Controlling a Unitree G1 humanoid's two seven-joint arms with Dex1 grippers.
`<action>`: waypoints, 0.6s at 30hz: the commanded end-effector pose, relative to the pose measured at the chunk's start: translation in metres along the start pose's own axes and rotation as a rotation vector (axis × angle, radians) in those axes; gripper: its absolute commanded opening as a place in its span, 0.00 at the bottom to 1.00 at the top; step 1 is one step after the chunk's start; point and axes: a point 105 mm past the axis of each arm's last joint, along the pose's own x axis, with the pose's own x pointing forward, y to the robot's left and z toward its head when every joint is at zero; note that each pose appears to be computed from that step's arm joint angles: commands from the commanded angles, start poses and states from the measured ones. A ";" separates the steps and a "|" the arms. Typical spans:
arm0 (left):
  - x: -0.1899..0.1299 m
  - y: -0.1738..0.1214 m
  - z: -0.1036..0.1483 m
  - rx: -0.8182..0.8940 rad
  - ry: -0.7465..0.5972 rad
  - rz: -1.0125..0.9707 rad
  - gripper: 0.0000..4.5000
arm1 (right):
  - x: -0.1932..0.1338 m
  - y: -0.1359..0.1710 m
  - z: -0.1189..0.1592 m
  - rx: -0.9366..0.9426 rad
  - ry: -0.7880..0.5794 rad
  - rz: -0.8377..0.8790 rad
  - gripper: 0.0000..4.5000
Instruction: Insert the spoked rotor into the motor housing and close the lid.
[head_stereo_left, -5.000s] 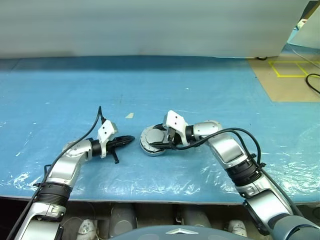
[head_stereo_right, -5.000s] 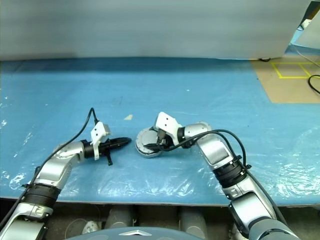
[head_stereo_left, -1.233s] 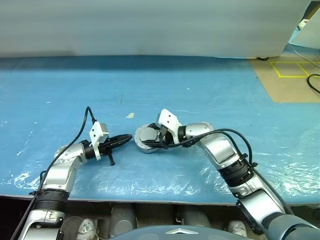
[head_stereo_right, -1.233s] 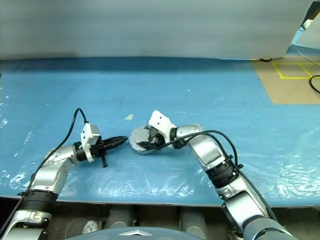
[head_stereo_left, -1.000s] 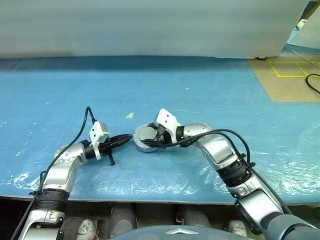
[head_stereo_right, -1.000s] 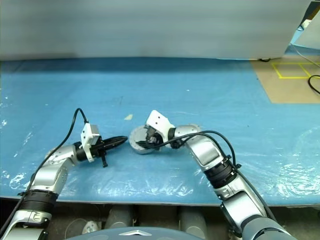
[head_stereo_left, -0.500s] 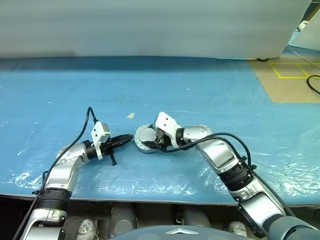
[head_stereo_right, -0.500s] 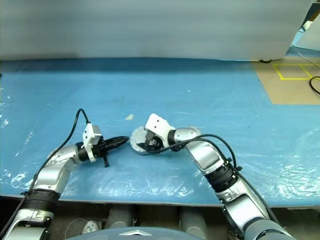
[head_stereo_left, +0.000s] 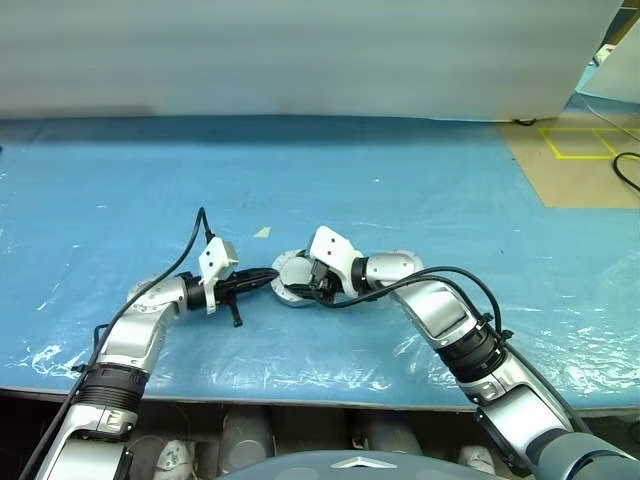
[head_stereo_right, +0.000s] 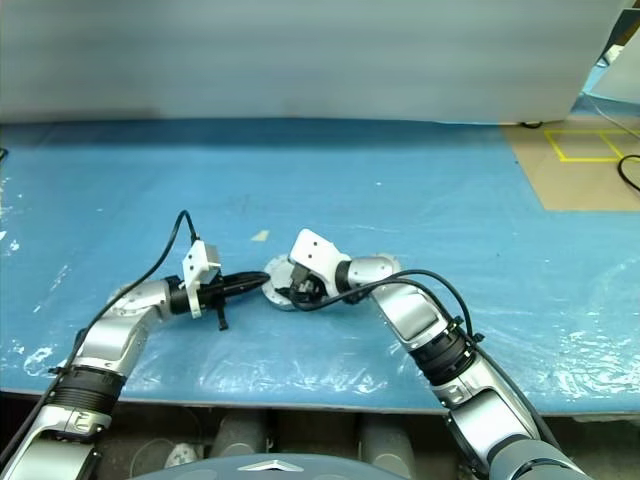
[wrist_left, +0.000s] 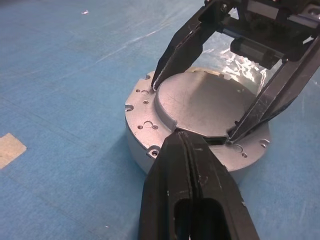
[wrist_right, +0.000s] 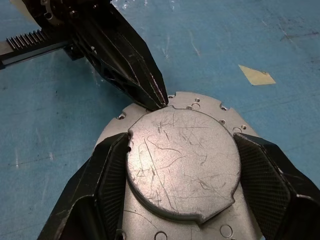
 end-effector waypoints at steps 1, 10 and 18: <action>0.004 -0.005 -0.012 0.004 0.082 -0.012 0.00 | 0.001 0.005 -0.019 0.091 0.052 0.022 0.67; 0.007 -0.005 -0.005 0.000 0.064 -0.010 0.00 | -0.005 -0.003 0.000 0.099 -0.065 0.010 0.99; 0.006 -0.004 -0.004 -0.006 0.059 -0.006 0.00 | -0.011 -0.007 0.014 0.040 -0.150 0.029 0.99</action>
